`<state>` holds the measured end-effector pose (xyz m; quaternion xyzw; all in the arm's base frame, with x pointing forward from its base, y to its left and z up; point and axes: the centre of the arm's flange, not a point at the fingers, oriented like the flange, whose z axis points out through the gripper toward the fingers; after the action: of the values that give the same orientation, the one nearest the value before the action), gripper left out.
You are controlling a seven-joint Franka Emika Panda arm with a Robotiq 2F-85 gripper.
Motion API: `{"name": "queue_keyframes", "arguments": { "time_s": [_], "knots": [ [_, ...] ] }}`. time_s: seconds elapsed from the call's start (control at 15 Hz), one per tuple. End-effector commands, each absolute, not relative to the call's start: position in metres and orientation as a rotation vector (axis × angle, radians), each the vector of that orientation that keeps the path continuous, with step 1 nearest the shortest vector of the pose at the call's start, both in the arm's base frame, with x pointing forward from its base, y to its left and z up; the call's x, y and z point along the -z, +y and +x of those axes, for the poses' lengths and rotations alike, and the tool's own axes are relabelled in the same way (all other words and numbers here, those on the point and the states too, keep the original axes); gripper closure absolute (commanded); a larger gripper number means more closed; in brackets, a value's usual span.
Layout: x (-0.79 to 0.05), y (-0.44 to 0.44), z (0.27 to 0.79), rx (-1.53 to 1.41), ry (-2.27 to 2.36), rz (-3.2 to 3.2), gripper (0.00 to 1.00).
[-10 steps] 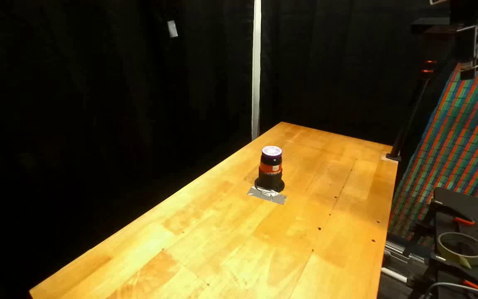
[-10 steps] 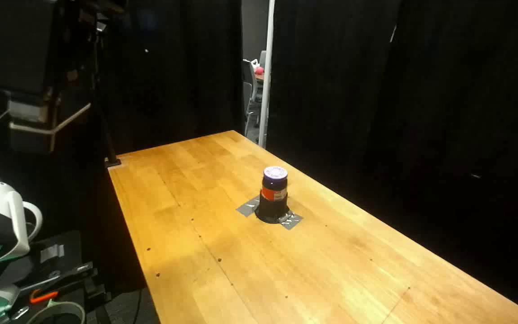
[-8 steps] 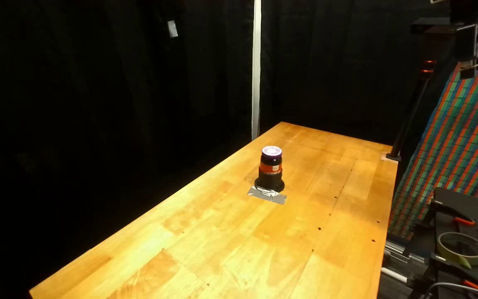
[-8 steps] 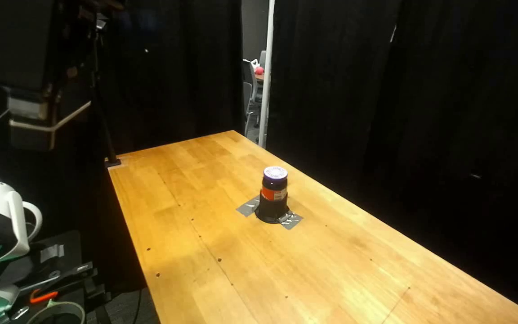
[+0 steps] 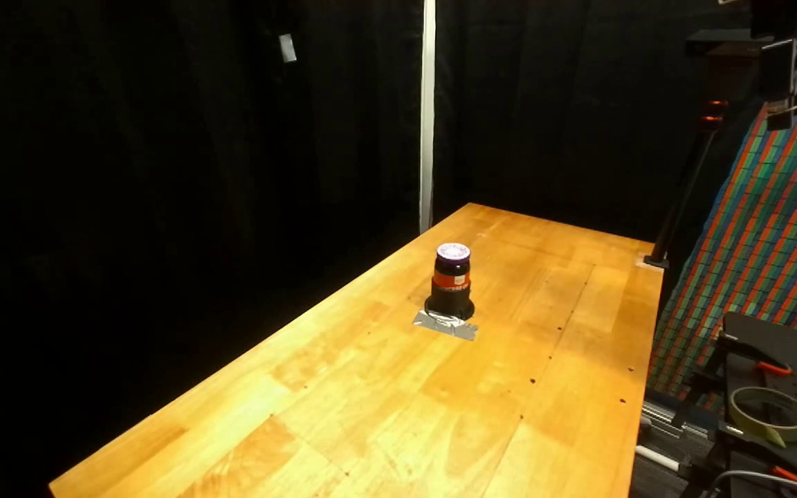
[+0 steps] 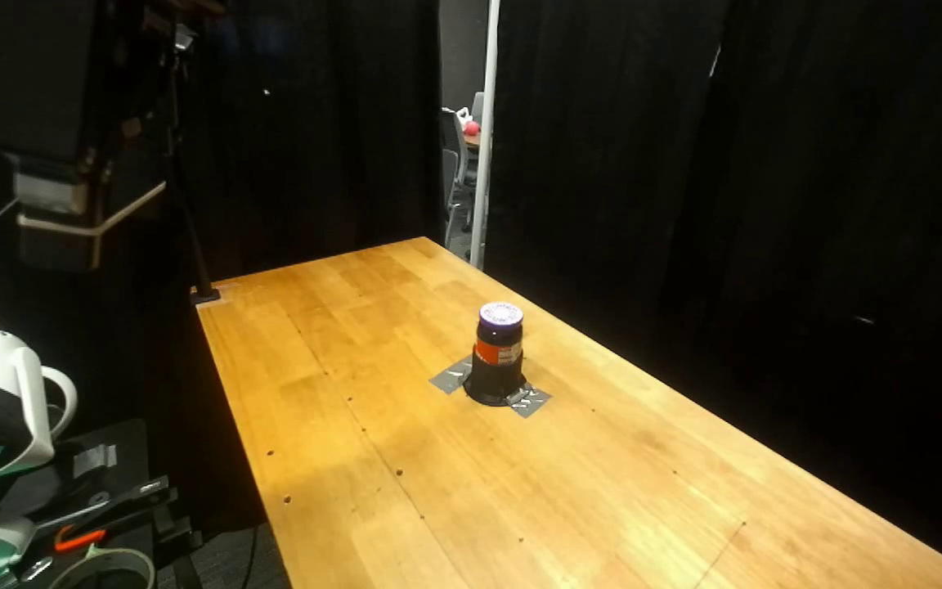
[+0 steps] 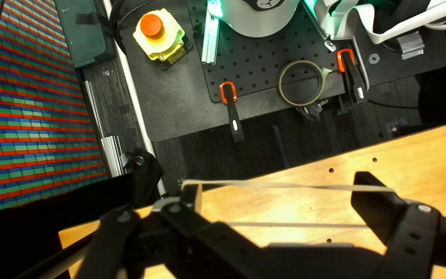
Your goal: Put a rubber band around the cup
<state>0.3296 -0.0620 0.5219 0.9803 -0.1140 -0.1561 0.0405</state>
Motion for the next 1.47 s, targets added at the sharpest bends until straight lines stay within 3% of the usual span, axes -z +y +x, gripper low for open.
{"name": "queue_keyframes", "arguments": {
  "time_s": [0.0, 0.73, 1.4],
  "knots": [
    [-0.522, -0.062, 0.33, 0.478, -0.349, 3.003, 0.0],
    [-0.522, -0.062, 0.33, 0.478, -0.349, 3.003, 0.0],
    [-0.491, 0.045, 0.466, 0.224, -0.353, 2.969, 0.0]
  ]
}}
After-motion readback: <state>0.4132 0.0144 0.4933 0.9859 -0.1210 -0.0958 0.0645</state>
